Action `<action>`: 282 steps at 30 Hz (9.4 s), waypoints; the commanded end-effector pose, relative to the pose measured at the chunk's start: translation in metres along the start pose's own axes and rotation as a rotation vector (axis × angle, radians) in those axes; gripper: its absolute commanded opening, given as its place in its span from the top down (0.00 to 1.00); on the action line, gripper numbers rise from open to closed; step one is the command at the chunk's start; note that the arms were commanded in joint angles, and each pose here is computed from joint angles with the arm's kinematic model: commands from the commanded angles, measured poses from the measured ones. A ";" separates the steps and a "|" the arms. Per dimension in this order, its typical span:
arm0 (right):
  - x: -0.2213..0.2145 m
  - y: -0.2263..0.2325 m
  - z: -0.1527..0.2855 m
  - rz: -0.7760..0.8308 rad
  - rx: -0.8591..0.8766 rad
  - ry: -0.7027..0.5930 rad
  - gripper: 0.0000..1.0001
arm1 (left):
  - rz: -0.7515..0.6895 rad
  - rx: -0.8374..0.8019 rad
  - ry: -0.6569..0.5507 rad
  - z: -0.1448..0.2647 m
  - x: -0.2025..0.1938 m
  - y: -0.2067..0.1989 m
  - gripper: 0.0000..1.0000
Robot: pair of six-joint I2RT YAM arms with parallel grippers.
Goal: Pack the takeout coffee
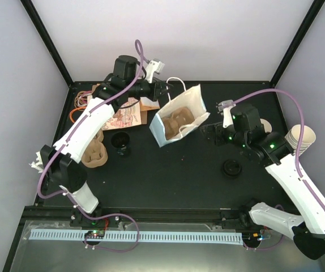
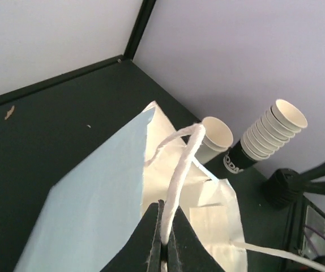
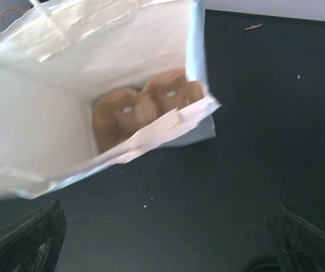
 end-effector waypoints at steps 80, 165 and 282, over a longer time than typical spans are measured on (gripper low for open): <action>0.098 0.076 -0.067 -0.425 0.450 -0.019 0.19 | 0.070 0.230 -0.227 0.137 0.010 0.010 0.48; 0.086 0.030 -0.066 -0.461 0.251 -0.100 0.00 | 0.071 0.372 -0.139 0.169 -0.067 -0.022 0.15; 0.019 -0.210 -0.104 -0.458 -0.842 0.191 0.98 | 0.158 0.417 0.102 0.137 -0.186 -0.007 0.02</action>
Point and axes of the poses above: each gripper's point midway between its finger pads, its own z axis back along the fingers, its own y axis along the line the jaws close on, x = y × z, the point moved 8 cm from there along z, back along the fingers, and after that the axes turned 11 degrees about -z, right-handed, at the moved point
